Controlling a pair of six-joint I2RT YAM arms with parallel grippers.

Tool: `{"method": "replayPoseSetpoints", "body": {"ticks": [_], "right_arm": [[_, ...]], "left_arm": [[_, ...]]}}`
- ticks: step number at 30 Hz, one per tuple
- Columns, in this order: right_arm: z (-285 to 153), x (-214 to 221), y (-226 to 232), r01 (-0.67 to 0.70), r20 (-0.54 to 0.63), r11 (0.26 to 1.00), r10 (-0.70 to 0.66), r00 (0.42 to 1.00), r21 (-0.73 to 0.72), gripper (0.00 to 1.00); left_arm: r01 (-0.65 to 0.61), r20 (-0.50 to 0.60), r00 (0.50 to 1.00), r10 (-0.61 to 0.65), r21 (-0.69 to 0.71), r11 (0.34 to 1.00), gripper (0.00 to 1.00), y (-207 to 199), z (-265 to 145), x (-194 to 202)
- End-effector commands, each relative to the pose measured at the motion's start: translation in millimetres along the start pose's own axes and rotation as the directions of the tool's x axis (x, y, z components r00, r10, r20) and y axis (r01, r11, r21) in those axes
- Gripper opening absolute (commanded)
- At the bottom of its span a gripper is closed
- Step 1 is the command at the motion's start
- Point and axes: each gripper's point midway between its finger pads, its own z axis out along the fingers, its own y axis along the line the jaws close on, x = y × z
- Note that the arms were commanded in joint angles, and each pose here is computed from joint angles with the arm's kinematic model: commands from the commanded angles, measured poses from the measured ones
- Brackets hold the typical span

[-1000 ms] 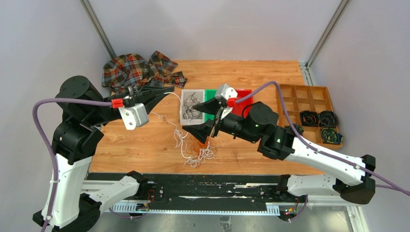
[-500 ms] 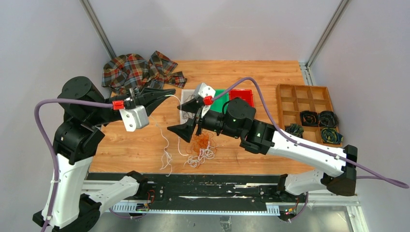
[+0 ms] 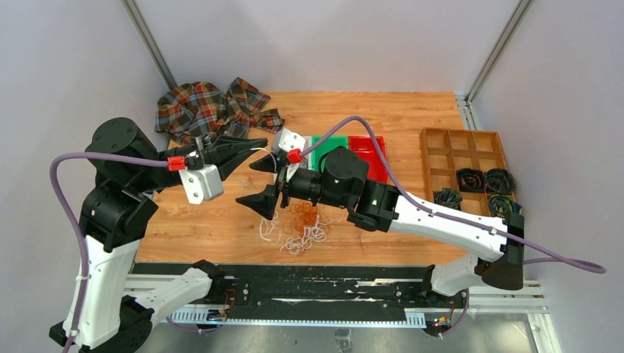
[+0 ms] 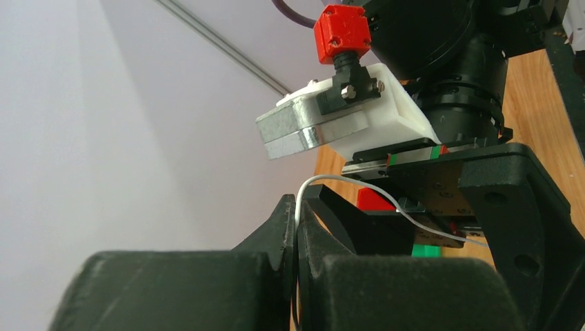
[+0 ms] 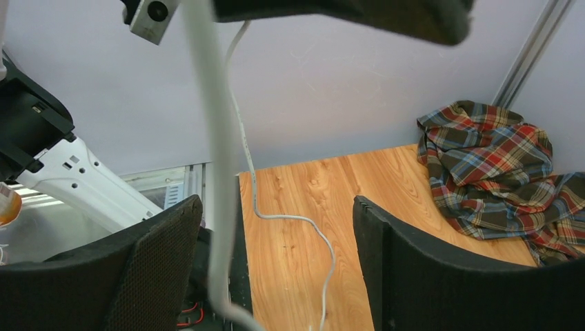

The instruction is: Untangle the cables

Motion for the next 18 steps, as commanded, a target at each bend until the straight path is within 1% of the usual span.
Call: {"method": "replayPoseSetpoints", "body": {"ticks": [1, 2, 3, 6, 10, 11, 12, 13, 14, 15, 17, 18], "right_arm": [[9.7, -20.8, 3.1, 0.028, 0.069, 1.0, -0.028, 0.997, 0.002, 0.79], [10.5, -21.7, -1.6, 0.027, 0.077, 0.999, -0.029, 0.997, 0.028, 0.75], [10.3, -21.8, -5.1, 0.03, 0.088, 0.998, -0.034, 0.996, 0.048, 0.67], [9.1, -27.8, -15.4, 0.034, 0.126, 0.994, -0.047, 0.991, 0.106, 0.34], [3.6, -33.3, -22.6, 0.033, 0.159, 0.988, -0.057, 0.986, 0.149, 0.02], [1.3, -34.8, -24.8, 0.032, 0.168, 0.986, -0.059, 0.984, 0.163, 0.01], [-2.1, -34.9, -27.2, 0.034, 0.168, 0.984, -0.064, 0.984, 0.177, 0.0], [-6.5, -36.9, -31.4, 0.038, 0.171, 0.979, -0.073, 0.983, 0.199, 0.01], [-11.6, -37.1, -36.4, 0.048, 0.163, 0.974, -0.086, 0.983, 0.222, 0.01], [-17.8, -34.8, -43.4, 0.062, 0.141, 0.965, -0.101, 0.985, 0.254, 0.01], [-35.7, -38.4, -63.5, 0.087, 0.115, 0.936, -0.133, 0.984, 0.34, 0.0], [-48.4, -39.1, -78.5, 0.094, 0.094, 0.916, -0.141, 0.986, 0.391, 0.0]], "left_arm": [[0.005, 0.029, 1.0, -0.005, 0.015, 1.0, 0.0, -3.6, -0.8, -8.3], [0.009, 0.028, 1.0, -0.01, 0.013, 1.0, 0.0, -3.3, -1.1, -8.5], [0.013, 0.028, 1.0, -0.013, 0.011, 1.0, 0.01, -2.9, -1.4, -9.2], [0.035, 0.032, 0.999, -0.035, 0.006, 0.999, 0.0, -2.3, -2.6, -12.6], [0.069, 0.025, 0.997, -0.069, -0.002, 0.998, 0.01, -3.0, -3.6, -11.9], [0.073, 0.016, 0.997, -0.073, -0.008, 0.997, 0.02, -3.4, -4.2, -9.2], [0.07, 0.004, 0.998, -0.07, -0.016, 0.997, 0.07, -3.7, -4.7, -5.5], [0.059, -0.009, 0.998, -0.059, -0.027, 0.998, 0.15, -3.7, -6.1, -2.3], [0.05, -0.026, 0.998, -0.051, -0.04, 0.998, 0.27, -3.1, -7.3, 2.1], [0.04, -0.044, 0.998, -0.043, -0.053, 0.998, 0.47, -2.4, -8.5, 6.5], [0.017, -0.075, 0.997, -0.023, -0.078, 0.997, 0.75, 0.1, -11.4, 12.7], [0.004, -0.089, 0.996, -0.012, -0.09, 0.996, 0.86, 1.8, -12.9, 15.3]]}}
